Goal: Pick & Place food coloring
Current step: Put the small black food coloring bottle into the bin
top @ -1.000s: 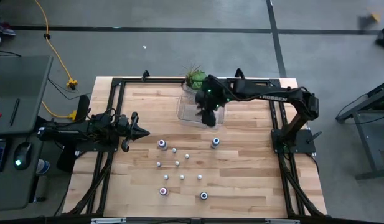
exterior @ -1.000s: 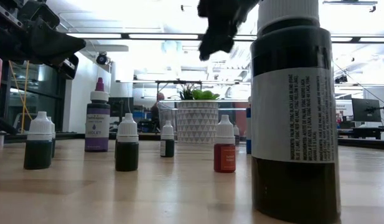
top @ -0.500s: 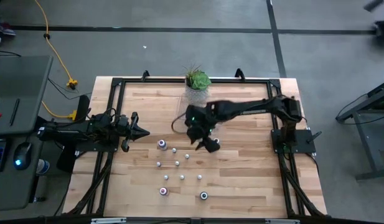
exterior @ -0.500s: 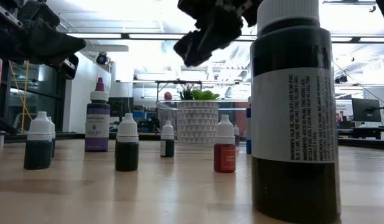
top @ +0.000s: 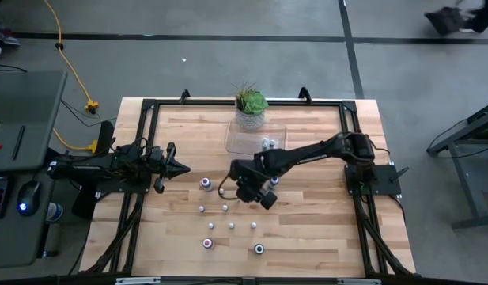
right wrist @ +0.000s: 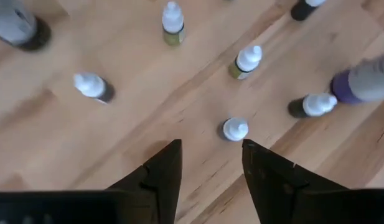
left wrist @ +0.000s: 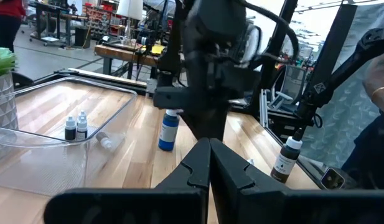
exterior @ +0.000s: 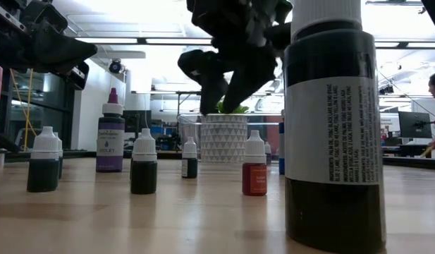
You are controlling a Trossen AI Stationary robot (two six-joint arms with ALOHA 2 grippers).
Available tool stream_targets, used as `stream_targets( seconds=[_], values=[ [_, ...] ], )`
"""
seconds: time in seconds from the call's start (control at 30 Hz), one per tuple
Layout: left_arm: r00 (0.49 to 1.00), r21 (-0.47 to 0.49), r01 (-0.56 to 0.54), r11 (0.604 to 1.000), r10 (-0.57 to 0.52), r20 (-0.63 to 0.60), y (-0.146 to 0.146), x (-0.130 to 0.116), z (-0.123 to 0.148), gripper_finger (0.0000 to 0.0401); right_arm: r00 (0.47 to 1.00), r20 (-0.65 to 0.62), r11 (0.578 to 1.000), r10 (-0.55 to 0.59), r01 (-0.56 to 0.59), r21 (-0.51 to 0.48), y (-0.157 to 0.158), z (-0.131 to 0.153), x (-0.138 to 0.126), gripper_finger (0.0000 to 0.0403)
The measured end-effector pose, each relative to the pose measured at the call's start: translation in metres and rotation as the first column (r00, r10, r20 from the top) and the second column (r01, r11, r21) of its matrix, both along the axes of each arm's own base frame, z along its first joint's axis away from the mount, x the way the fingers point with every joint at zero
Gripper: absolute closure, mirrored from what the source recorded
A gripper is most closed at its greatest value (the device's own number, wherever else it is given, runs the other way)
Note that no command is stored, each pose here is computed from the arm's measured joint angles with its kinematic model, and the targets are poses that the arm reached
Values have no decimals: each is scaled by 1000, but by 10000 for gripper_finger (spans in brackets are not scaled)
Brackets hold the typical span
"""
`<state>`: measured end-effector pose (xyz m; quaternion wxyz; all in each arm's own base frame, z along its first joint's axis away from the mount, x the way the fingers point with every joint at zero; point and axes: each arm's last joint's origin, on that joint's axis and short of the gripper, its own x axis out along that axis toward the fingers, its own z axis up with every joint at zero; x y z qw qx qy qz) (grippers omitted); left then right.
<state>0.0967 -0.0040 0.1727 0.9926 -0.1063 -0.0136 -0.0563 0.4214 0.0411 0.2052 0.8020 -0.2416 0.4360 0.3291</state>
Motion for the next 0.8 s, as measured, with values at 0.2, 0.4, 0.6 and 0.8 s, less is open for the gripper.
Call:
stream_targets(
  seconds=[0.2,0.4,0.6,0.8],
  values=[
    [1000,0,0,1000,0,0,0,0,0,401,997,76,997,-10,16,-80,4,-11,12,241],
    [1000,0,0,1000,0,0,0,0,0,401,996,55,995,-65,69,-67,5,-22,16,240],
    [1000,0,0,1000,0,0,0,0,0,401,997,30,997,-73,74,-32,5,-28,17,240],
    [1000,0,0,1000,0,0,0,0,0,401,997,27,997,-73,73,-24,6,-39,22,240]
  ],
)
